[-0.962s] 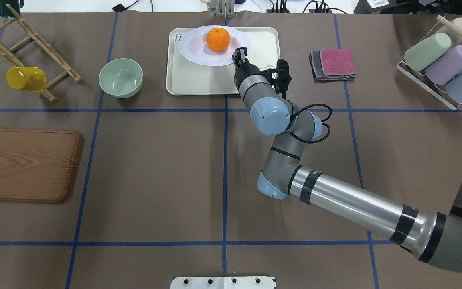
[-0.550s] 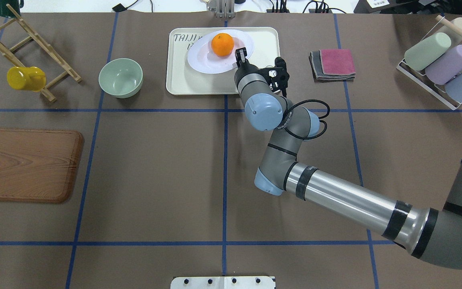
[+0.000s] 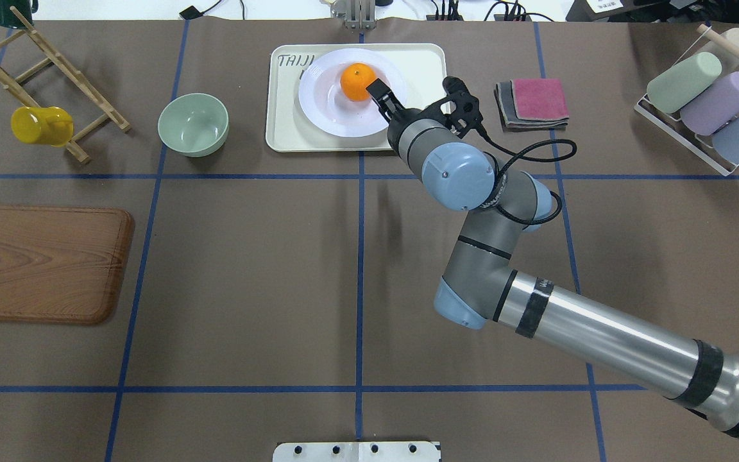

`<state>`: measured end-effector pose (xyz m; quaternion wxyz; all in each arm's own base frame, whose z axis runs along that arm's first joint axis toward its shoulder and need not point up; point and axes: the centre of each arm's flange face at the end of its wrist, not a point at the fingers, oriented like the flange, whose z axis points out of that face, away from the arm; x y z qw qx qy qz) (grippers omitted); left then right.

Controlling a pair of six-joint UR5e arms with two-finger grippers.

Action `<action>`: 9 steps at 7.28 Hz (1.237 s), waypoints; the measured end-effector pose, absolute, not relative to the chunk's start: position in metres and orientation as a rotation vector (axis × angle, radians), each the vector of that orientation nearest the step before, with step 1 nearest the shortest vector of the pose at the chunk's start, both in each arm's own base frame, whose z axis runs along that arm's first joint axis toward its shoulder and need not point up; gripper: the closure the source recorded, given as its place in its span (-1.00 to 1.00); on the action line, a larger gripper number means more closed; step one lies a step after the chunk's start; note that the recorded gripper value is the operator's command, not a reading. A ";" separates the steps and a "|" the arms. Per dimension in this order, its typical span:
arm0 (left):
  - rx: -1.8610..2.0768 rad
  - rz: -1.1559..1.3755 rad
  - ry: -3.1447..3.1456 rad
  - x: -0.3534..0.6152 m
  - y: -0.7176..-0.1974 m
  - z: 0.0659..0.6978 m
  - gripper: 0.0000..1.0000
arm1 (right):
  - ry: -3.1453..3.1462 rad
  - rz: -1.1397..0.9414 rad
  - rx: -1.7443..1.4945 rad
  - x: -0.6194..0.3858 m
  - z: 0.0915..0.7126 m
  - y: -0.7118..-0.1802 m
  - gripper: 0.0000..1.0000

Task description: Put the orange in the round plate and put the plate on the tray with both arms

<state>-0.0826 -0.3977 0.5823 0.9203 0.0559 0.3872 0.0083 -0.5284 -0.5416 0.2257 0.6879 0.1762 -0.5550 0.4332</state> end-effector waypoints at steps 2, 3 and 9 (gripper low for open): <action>0.113 0.017 0.795 -0.083 -0.396 0.583 -0.97 | -1.034 0.715 0.379 -0.450 0.200 -0.546 -1.00; 0.113 0.018 0.794 -0.083 -0.395 0.585 -0.97 | -0.947 0.589 0.367 -0.401 0.205 -0.555 -1.00; 0.073 0.008 0.770 -0.083 -0.377 0.601 -0.97 | -0.675 -0.057 0.287 -0.082 0.463 -0.561 -1.00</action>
